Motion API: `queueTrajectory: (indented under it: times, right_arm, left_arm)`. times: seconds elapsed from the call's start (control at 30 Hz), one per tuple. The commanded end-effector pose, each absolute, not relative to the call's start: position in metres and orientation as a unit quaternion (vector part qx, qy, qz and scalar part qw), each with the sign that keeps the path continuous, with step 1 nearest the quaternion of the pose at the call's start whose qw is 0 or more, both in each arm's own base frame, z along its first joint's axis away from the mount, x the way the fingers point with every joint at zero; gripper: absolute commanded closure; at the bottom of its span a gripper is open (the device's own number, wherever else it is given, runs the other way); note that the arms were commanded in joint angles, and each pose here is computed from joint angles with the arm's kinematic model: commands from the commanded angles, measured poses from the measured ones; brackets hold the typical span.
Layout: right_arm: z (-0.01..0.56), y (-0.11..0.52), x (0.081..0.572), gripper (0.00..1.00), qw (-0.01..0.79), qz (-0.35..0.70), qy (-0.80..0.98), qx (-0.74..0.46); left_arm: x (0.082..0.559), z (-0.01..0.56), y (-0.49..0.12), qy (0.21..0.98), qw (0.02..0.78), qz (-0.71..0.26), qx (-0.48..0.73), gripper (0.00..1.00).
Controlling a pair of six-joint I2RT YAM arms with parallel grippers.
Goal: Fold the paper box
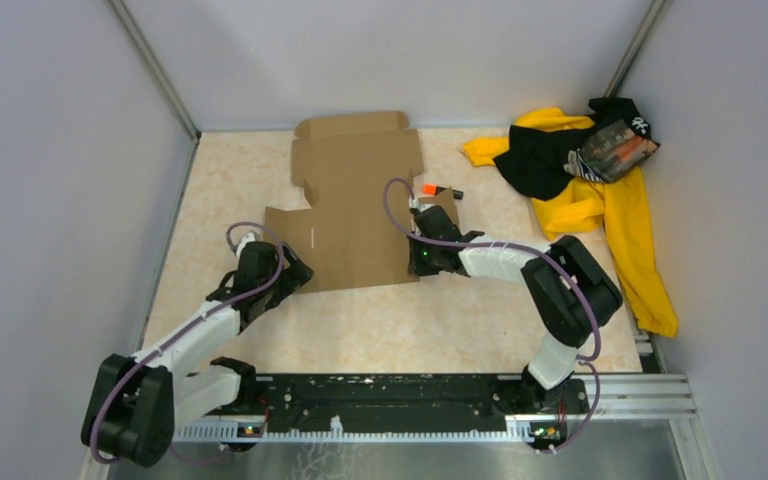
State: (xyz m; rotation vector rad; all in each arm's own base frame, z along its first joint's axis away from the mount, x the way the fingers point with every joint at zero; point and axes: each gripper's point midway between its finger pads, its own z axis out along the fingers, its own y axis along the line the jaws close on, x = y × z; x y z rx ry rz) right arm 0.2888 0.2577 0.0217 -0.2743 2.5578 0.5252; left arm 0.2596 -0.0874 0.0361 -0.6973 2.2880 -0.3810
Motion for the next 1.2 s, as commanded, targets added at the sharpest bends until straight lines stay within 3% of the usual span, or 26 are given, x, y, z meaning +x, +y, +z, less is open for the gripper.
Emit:
queueTrajectory:
  times: [0.0, 1.17]
  right_arm:
    - [-0.021, 0.234, 0.257, 0.89, 0.183, 0.138, 0.966, -0.120]
    - [-0.036, 0.236, 0.252, 0.89, 0.165, 0.143, 0.968, -0.124]
  left_arm:
    - [0.224, -0.006, -0.076, 0.914, 0.278, -0.104, -0.277, 0.01]
    - [0.246, 0.037, -0.105, 0.894, 0.322, -0.207, -0.233, 0.01]
